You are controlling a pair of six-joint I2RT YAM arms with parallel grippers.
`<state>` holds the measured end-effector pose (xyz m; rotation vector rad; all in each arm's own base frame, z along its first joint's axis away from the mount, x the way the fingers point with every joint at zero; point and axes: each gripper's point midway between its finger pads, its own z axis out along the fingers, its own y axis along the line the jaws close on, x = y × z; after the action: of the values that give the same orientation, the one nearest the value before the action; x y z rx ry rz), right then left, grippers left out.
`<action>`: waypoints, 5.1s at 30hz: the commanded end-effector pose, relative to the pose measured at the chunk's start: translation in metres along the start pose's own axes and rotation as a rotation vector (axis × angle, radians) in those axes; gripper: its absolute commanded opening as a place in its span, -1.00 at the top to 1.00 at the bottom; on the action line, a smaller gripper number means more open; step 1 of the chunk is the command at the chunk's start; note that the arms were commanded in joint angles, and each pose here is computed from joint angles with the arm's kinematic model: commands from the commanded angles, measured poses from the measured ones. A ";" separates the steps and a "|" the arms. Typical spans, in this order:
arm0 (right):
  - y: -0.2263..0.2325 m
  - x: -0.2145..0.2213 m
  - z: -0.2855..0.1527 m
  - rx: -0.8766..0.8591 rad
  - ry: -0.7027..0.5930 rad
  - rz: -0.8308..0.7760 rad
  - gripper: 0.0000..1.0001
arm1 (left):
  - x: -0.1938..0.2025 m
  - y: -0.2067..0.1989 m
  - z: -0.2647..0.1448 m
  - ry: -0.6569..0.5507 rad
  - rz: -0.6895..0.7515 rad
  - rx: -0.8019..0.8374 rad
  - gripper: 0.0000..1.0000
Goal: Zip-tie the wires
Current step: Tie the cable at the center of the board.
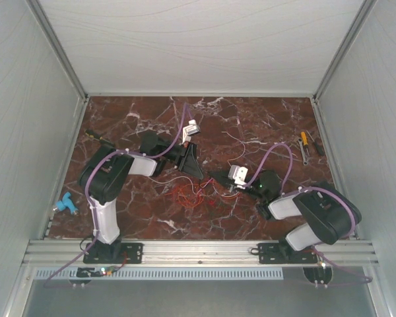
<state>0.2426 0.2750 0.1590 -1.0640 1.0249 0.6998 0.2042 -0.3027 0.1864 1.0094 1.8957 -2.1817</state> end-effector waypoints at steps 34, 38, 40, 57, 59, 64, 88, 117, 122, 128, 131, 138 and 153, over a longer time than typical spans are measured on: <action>-0.021 -0.055 0.008 0.060 -0.185 -0.202 1.00 | -0.013 -0.017 0.004 -0.007 0.286 0.020 1.00; -0.023 -0.055 0.008 0.063 -0.186 -0.201 1.00 | -0.012 -0.017 0.005 -0.006 0.283 0.021 1.00; -0.023 -0.055 0.008 0.064 -0.184 -0.200 1.00 | -0.012 -0.017 0.005 -0.007 0.281 0.021 1.00; -0.030 -0.053 0.008 0.096 -0.176 -0.196 1.00 | -0.007 -0.019 0.005 -0.009 0.274 0.022 1.00; -0.029 -0.054 0.008 0.092 -0.178 -0.198 1.00 | -0.007 -0.018 0.006 -0.010 0.270 0.022 1.00; -0.026 -0.055 0.008 0.073 -0.184 -0.196 1.00 | -0.007 -0.016 0.007 -0.011 0.266 0.024 1.00; -0.032 -0.060 0.006 0.102 -0.190 -0.206 1.00 | -0.010 -0.019 0.007 -0.009 0.274 0.025 1.00; -0.009 -0.078 0.016 -0.014 -0.219 -0.354 1.00 | -0.008 -0.011 0.007 -0.002 0.191 0.023 1.00; -0.005 -0.080 0.016 -0.018 -0.218 -0.406 1.00 | -0.007 -0.008 0.006 0.021 0.136 0.021 1.00; -0.004 -0.086 0.018 -0.002 -0.222 -0.478 1.00 | -0.003 -0.003 0.006 0.029 0.089 0.019 1.00; -0.001 -0.086 0.018 -0.018 -0.217 -0.491 1.00 | -0.003 0.003 0.005 0.040 0.026 0.017 1.00; 0.016 -0.072 0.020 -0.073 -0.171 -0.546 1.00 | -0.009 0.005 0.002 0.044 -0.016 0.010 1.00; 0.017 -0.039 0.021 -0.070 -0.044 -0.582 1.00 | -0.010 0.003 -0.006 0.045 -0.012 -0.004 1.00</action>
<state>0.2332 0.2915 0.1994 -1.2680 0.6596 0.2665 0.2124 -0.3043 0.1759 0.8210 2.1935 -2.3256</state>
